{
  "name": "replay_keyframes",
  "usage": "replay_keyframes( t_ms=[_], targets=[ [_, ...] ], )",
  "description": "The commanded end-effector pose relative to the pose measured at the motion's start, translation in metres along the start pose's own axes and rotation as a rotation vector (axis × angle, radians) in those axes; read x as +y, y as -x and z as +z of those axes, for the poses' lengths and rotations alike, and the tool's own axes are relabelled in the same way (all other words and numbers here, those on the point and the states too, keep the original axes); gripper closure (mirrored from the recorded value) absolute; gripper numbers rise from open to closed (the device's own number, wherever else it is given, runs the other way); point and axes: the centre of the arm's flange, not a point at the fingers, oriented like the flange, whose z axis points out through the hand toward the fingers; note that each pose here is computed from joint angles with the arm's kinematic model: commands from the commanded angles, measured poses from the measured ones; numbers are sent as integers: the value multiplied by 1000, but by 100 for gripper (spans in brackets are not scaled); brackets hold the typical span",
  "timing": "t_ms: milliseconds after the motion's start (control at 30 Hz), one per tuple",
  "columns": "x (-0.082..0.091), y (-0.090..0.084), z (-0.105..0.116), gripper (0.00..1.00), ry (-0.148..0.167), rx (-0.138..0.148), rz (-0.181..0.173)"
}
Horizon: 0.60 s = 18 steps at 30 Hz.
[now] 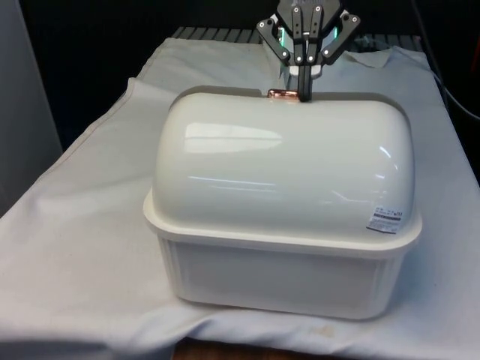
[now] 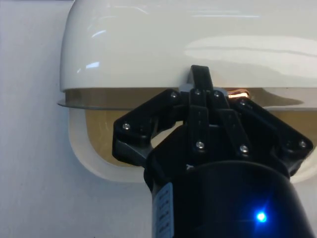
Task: Open the lid, then close it.
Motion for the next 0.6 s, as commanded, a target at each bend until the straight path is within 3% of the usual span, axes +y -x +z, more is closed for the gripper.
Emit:
replay_keyframes(
  t_ms=[0,167,233,267,567],
  targets=[
    [-1,3,8,100,-3,3,10],
    [1,4,20,100,0,11,46],
    [0,-3,14,100,-1,18,32],
    [2,4,21,100,2,15,56],
    [5,-4,17,100,7,36,102]
  ],
)
